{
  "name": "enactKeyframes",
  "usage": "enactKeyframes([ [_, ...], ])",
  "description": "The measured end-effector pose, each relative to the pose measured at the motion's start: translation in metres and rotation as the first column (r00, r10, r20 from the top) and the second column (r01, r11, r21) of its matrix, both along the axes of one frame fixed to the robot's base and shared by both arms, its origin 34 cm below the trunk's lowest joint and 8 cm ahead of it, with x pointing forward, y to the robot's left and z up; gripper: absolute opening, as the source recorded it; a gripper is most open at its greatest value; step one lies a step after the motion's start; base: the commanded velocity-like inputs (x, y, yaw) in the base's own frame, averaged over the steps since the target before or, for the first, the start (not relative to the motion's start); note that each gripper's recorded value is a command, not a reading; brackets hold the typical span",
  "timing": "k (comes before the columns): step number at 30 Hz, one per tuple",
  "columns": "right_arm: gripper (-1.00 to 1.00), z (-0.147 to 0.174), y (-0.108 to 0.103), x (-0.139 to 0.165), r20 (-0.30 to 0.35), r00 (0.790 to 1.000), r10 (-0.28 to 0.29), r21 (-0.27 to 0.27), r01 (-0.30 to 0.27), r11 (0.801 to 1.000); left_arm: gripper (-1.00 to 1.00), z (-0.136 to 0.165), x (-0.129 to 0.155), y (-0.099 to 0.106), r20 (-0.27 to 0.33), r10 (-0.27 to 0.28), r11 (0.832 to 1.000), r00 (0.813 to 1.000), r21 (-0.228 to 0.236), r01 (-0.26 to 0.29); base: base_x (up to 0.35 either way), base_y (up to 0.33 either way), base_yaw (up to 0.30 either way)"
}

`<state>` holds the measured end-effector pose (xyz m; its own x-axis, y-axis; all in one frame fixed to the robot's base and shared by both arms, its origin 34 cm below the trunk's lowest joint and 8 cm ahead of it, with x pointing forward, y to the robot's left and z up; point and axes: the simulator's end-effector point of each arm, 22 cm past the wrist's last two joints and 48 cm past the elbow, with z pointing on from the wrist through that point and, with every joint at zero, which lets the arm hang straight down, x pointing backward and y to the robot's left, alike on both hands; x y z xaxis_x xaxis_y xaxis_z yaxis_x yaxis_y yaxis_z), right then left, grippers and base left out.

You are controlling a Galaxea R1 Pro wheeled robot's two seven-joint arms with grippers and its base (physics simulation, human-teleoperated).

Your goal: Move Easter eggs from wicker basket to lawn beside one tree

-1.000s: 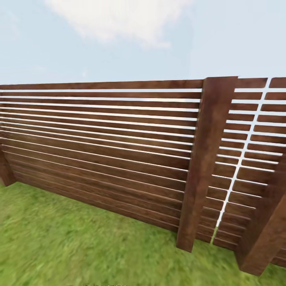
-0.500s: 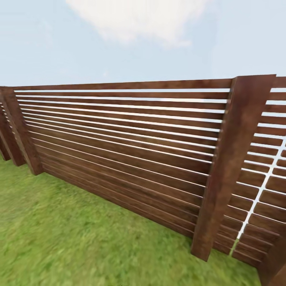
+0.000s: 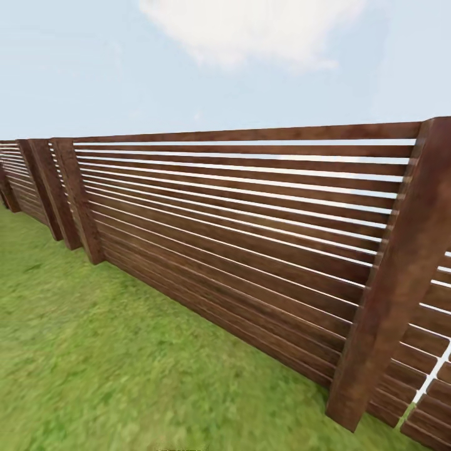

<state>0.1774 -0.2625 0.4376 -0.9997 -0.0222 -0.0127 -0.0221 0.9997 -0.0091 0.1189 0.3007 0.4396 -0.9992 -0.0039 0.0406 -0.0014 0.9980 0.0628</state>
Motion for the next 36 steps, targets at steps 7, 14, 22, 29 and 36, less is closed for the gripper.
enactKeyframes([
  [7, 1.0, 0.0, 0.0003, -0.0002, 0.0, 1.0, 0.0, 0.0, 0.0, 1.0, 1.0, 0.0, 0.0002, 0.0, 0.0, 0.0, 1.0, 1.0, 0.0, 0.0, 0.0, 0.0, 0.292],
  [14, 1.0, 0.0, 0.0006, -0.0026, -0.005, 1.0, 0.0, 0.001, 0.0, 1.0, 1.0, 0.0, -0.0001, 0.0, 0.0, 0.0, 1.0, 1.0, 0.0, 0.0, 0.0, 0.0, 0.292],
  [22, 1.0, -0.0001, 0.001, -0.0037, -0.008, 1.0, 0.0, 0.001, 0.0, 1.0, 1.0, 0.0, 0.0001, 0.0, 0.0, 0.0, 1.0, 1.0, 0.0, 0.0, 0.0, 0.0, 0.292],
  [29, 1.0, -0.0001, 0.001, -0.0036, -0.008, 1.0, 0.0, 0.001, 0.0, 1.0, 1.0, 0.0, 0.0005, 0.0, 0.001, 0.0, 1.0, 1.0, 0.0, 0.0, 0.0, 0.0, 0.292],
  [36, 1.0, 0.0, 0.0004, -0.0036, -0.008, 1.0, 0.0, 0.0, 0.0, 1.0, 1.0, 0.0, 0.0, 0.0, 0.0, -0.002, 1.0, 1.0, 0.0, 0.002, 0.0, 0.0, 0.291],
])
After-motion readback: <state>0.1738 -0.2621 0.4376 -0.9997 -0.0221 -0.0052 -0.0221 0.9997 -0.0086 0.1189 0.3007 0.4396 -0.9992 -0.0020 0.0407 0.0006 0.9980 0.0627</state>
